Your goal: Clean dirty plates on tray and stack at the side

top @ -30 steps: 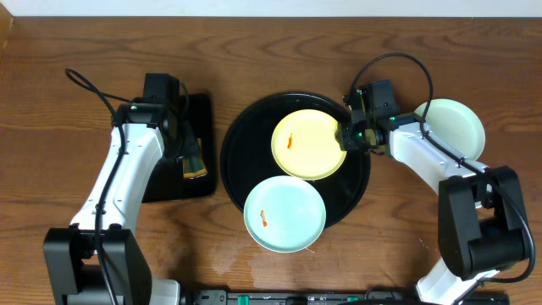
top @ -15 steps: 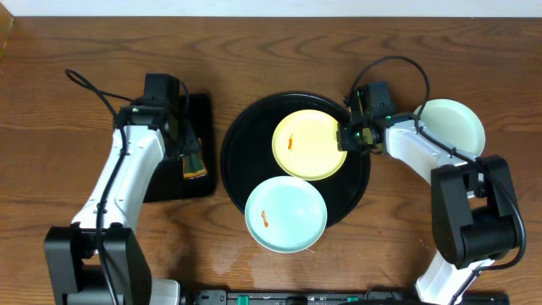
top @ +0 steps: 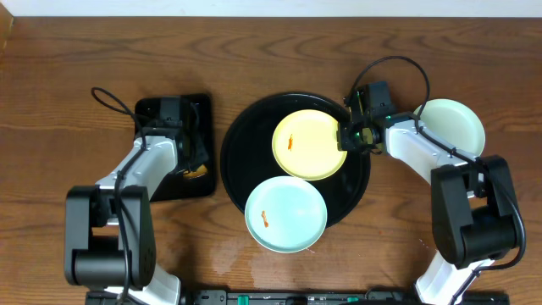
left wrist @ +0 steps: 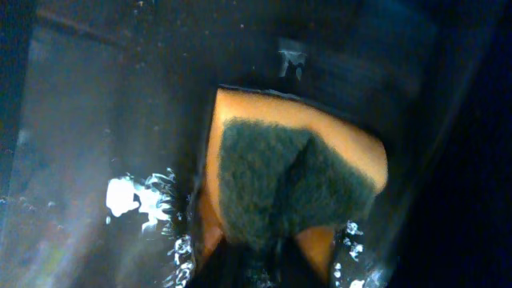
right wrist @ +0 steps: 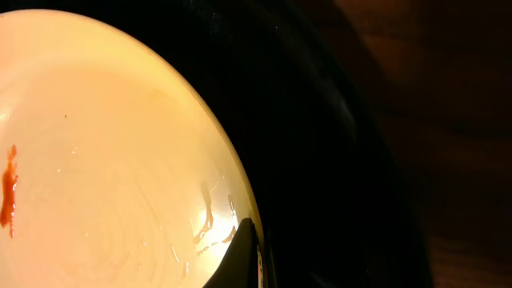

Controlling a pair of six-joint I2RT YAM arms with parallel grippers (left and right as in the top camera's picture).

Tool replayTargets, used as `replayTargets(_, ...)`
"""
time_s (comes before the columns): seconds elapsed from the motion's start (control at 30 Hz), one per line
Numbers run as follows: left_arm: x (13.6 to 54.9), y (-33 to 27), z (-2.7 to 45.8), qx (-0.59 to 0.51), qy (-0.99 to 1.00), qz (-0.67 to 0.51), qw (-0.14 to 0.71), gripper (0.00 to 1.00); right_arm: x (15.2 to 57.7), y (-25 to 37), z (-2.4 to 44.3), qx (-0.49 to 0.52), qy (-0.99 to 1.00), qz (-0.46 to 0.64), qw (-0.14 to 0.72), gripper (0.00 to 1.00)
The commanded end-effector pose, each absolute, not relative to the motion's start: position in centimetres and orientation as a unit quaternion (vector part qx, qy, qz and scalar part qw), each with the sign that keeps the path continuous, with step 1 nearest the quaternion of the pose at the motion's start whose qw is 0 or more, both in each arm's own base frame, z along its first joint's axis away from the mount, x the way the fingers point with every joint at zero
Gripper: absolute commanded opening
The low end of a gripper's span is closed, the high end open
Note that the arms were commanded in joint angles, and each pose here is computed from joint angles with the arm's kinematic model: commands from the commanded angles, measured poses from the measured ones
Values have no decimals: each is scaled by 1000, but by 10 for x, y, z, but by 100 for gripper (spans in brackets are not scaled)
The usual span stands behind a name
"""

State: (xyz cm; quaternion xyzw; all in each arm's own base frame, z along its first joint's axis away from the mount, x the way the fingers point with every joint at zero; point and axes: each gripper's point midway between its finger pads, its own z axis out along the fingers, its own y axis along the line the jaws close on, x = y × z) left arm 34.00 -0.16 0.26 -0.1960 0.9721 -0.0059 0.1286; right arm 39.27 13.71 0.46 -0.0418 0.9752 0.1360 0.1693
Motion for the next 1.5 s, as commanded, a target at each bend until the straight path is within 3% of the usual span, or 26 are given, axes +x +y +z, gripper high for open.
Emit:
replayTargets(0.0,334,1,-21,-181,978,3,102,8,382,136,-13,-30,981,129,141,1)
replayTargets(0.1,337,1,-18,-165,981,5,103,7,383,136,-13,-29,981,130,141,1)
replayTargets(0.23,349,0,21,-164,979,1,124,9,382,135,-13,-29,981,129,139,1)
replayTargets(0.3,353,0,44,-164,976,-3,144,25,382,135,-13,-29,981,129,140,1)
replayTargets(0.37,355,0,61,-164,973,-7,163,36,382,135,-13,-29,981,129,139,1)
replayTargets(0.43,353,0,67,-164,972,-8,167,41,382,135,-13,-29,981,129,140,1)
replayTargets(0.57,332,-3,52,-160,979,-4,124,42,383,136,-13,-29,981,130,141,1)
replayTargets(0.83,294,-12,-8,-143,988,9,52,41,382,136,-13,-29,981,130,141,1)
replayTargets(0.9,290,-11,-16,-143,989,12,42,24,382,135,-13,-29,981,130,140,1)
replayTargets(0.93,289,-11,-18,-143,989,12,40,8,382,135,-13,-29,981,130,140,1)
replayTargets(1.17,313,-6,25,-145,986,22,80,8,382,135,-13,-27,981,130,139,1)
replayTargets(1.23,323,-7,40,-139,985,18,103,29,382,135,-13,-27,981,130,139,1)
replayTargets(1.3,331,-5,50,-140,982,20,127,44,382,135,-13,-27,981,130,139,1)
replayTargets(1.47,339,0,47,-142,979,32,142,49,382,135,-13,-27,981,130,139,1)
